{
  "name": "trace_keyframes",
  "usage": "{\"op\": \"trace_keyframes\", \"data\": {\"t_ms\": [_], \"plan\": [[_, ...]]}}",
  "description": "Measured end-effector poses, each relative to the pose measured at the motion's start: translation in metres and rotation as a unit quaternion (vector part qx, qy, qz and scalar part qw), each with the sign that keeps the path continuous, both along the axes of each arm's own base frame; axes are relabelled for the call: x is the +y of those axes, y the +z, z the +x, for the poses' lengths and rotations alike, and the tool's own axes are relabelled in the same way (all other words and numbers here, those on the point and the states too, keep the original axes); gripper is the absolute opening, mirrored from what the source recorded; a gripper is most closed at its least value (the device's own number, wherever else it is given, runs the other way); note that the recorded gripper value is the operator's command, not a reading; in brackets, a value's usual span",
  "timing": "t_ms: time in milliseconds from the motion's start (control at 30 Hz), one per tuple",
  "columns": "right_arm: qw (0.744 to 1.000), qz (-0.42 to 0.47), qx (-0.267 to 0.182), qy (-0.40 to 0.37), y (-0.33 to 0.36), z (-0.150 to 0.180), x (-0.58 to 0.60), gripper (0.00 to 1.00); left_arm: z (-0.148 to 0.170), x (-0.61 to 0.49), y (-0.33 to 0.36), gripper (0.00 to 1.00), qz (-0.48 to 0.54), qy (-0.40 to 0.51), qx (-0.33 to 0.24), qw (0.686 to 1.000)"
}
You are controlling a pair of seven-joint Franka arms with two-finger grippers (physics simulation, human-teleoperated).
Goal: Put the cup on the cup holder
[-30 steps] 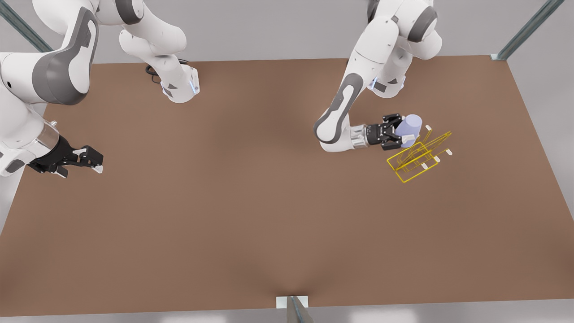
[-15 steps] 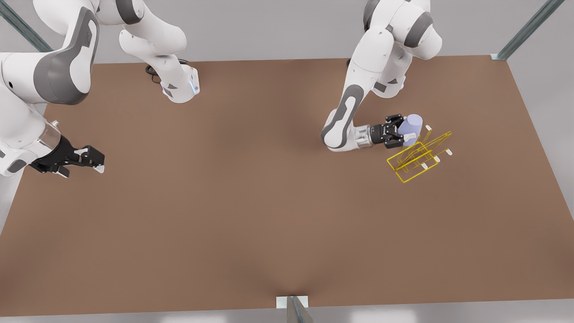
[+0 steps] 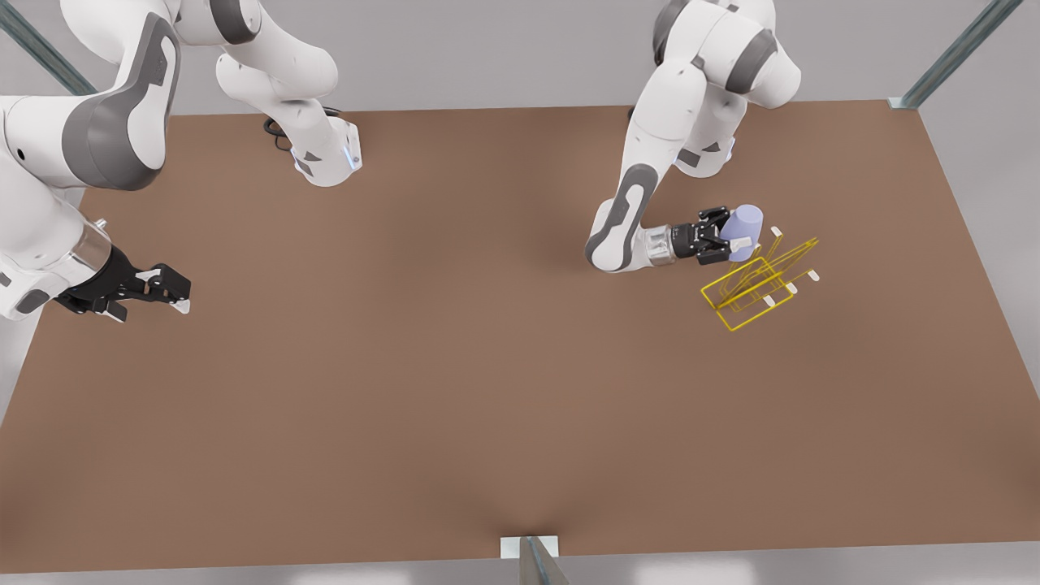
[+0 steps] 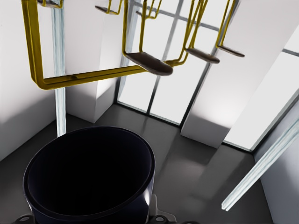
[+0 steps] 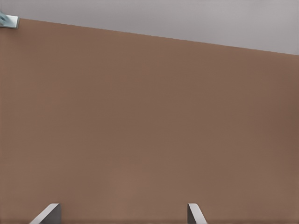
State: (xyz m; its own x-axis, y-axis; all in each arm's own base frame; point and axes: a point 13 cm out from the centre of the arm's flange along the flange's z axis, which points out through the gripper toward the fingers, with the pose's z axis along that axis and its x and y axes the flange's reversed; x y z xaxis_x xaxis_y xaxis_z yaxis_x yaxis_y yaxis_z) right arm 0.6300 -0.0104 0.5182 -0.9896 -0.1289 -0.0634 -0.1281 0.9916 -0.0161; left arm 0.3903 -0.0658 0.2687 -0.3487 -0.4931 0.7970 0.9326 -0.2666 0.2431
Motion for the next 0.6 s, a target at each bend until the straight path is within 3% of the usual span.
{"op": "trace_keyframes", "data": {"t_ms": [600], "plan": [[1.000,0.000,0.001,0.003,-0.001,0.000,0.004,1.00,-0.003,0.010,-0.027,0.84,0.004,-0.023,-0.019,1.000]]}}
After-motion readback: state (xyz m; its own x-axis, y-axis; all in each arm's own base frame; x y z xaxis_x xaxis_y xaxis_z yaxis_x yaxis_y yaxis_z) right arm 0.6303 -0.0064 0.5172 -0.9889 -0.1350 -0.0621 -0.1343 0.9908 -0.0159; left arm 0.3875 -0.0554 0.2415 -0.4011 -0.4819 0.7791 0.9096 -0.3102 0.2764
